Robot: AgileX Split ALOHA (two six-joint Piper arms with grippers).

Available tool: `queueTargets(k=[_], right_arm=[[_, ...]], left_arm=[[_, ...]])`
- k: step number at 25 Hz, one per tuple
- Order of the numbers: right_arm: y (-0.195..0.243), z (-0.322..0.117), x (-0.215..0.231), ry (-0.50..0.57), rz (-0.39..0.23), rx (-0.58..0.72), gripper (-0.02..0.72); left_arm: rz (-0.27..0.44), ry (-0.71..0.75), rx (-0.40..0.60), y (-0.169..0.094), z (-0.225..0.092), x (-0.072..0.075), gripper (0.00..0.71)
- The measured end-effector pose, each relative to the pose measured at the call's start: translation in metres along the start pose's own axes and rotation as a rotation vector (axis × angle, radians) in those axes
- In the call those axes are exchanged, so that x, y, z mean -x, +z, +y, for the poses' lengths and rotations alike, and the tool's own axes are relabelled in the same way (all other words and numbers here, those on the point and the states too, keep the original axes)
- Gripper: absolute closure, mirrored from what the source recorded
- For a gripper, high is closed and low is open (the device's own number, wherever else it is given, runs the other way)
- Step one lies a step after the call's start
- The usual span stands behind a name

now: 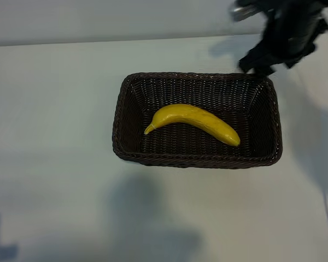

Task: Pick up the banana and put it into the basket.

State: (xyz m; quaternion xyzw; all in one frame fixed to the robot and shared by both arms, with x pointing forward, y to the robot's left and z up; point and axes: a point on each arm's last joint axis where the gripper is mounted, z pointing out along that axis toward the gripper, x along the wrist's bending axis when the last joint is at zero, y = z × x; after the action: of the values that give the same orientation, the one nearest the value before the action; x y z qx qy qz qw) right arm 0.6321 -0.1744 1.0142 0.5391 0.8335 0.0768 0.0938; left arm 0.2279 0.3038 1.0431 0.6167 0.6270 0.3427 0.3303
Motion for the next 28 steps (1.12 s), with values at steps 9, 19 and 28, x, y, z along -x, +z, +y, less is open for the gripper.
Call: queueTargets(k=[9, 19, 28], right_arm=[[0.002, -0.025, 0.099, 0.41, -0.045, -0.019, 0.096], [0.0, -0.045, 0.118, 0.422, 0.053, -0.127, 0.098], [-0.037, -0.078, 0.107, 0.38, -0.004, -0.113, 0.098]], left_arm=[[0.0, 0.0, 0.0, 0.0, 0.0, 0.0, 0.141], [0.0, 0.0, 0.0, 0.0, 0.0, 0.0, 0.141], [-0.012, -0.005, 0.0, 0.0, 0.0, 0.001, 0.141]])
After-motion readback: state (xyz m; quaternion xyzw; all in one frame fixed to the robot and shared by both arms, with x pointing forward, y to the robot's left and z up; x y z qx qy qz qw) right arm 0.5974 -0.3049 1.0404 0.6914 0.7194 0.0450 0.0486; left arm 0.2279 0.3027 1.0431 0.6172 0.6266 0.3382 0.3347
